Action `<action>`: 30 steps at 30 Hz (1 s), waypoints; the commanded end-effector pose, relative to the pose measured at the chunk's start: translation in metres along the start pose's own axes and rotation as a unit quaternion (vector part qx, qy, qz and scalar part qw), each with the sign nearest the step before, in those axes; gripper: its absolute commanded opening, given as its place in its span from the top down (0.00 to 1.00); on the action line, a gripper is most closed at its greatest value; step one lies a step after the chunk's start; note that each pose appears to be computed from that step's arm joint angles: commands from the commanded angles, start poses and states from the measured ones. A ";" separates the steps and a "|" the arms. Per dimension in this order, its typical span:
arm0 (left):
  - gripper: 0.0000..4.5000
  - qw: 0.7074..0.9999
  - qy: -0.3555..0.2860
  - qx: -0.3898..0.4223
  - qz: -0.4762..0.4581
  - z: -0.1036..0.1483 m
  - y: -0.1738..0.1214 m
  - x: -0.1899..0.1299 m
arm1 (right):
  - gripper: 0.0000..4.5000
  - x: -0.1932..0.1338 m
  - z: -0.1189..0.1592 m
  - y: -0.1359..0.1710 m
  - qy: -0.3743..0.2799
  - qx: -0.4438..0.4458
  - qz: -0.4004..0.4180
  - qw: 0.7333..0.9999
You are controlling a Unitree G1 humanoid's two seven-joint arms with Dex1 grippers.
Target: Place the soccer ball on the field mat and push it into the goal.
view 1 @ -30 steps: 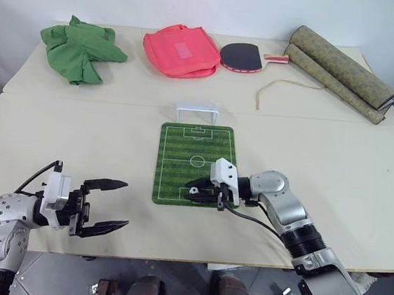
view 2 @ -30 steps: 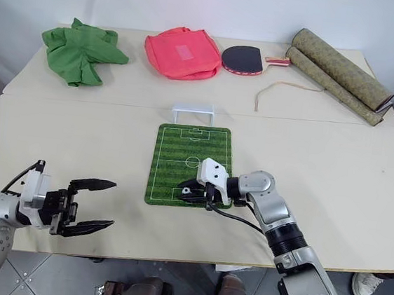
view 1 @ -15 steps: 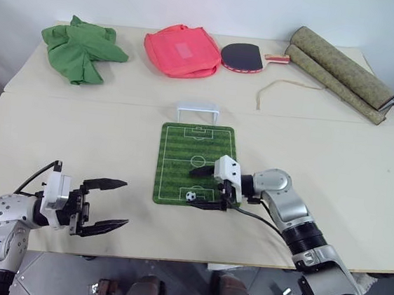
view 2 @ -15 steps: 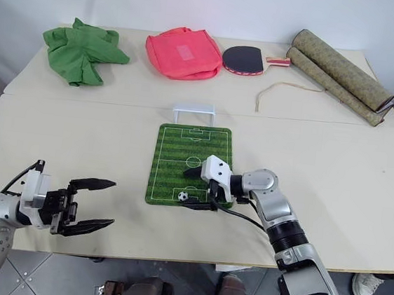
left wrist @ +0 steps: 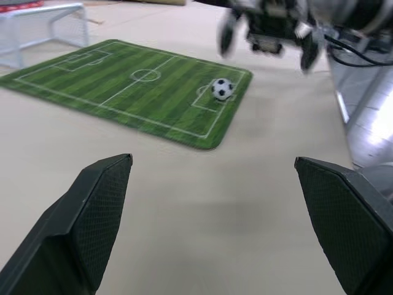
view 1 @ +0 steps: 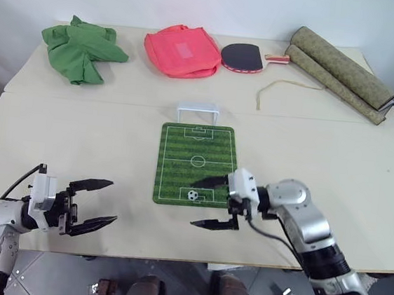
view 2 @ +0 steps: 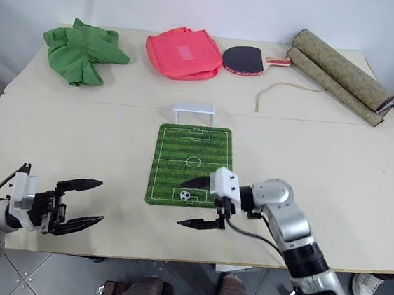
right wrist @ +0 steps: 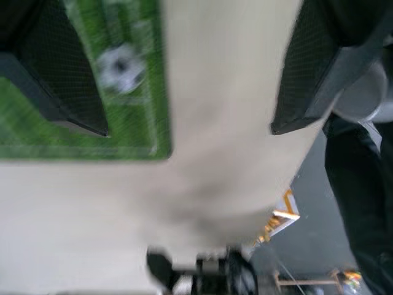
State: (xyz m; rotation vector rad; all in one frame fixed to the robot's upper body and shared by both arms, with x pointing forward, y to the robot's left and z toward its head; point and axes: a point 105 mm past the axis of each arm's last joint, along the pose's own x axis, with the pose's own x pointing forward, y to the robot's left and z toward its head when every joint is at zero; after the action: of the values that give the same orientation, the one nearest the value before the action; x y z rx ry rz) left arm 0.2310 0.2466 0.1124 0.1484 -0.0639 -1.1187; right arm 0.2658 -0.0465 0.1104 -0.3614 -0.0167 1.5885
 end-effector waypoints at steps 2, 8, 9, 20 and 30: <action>0.00 1.000 -0.001 0.002 -0.005 0.002 -0.008 -0.009 | 0.42 -0.004 -0.002 0.027 -0.008 -0.038 0.013 0.999; 0.00 1.000 -0.011 0.019 -0.016 0.011 -0.006 -0.005 | 0.85 -0.008 -0.019 0.046 0.009 -0.056 0.025 0.998; 0.00 0.999 -0.013 0.023 -0.018 0.013 -0.006 -0.004 | 0.91 -0.008 -0.020 0.048 0.006 -0.051 0.025 0.998; 0.00 0.999 -0.014 0.030 -0.042 0.020 -0.009 0.004 | 0.99 0.013 -0.001 0.030 -0.027 -0.002 -0.029 0.999; 0.00 1.000 -0.026 0.010 -0.002 0.023 -0.007 0.013 | 0.99 0.032 -0.005 0.006 0.003 0.017 -0.044 0.999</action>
State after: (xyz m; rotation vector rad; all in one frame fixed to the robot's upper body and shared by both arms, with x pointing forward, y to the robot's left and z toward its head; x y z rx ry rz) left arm 0.2291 0.2309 0.1283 0.1326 -0.0933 -1.1387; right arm 0.2585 -0.0201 0.0927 -0.3298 0.0232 1.5086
